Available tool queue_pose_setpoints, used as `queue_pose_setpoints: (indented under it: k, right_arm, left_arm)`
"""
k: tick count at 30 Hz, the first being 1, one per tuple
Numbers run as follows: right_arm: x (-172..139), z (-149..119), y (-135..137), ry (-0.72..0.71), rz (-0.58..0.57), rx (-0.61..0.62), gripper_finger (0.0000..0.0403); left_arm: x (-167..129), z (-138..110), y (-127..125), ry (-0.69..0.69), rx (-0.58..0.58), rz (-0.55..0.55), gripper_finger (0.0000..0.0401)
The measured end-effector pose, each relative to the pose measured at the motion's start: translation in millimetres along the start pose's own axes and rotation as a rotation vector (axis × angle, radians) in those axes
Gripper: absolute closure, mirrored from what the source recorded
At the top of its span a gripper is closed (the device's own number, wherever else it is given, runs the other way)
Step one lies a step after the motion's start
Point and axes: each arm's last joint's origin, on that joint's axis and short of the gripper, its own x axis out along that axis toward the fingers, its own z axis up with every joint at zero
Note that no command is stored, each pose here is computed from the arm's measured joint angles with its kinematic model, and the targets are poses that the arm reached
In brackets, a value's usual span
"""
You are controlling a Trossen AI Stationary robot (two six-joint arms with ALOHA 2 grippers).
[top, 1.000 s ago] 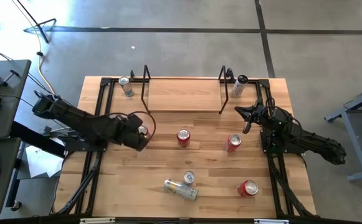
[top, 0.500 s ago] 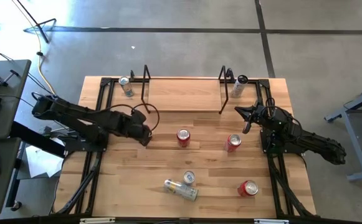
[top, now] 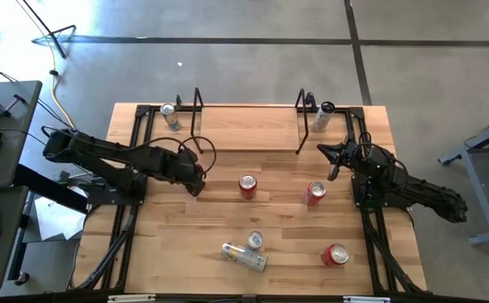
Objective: Place canned beverage on shelf
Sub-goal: Put the left red soda can on the shelf
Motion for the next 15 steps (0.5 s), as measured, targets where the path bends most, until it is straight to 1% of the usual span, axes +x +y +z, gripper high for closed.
queue_pose_setpoints:
  k: [11,15]
  right_arm:
    - [0,0,0,0.0,0.0,0.0,0.0402]
    - [0,0,0,0.0,0.0,0.0,0.0402]
  left_arm:
    - [6,4,1,0.067,0.027,-0.013,0.0107]
    - [12,7,-1,0.082,0.068,0.005,0.0115]
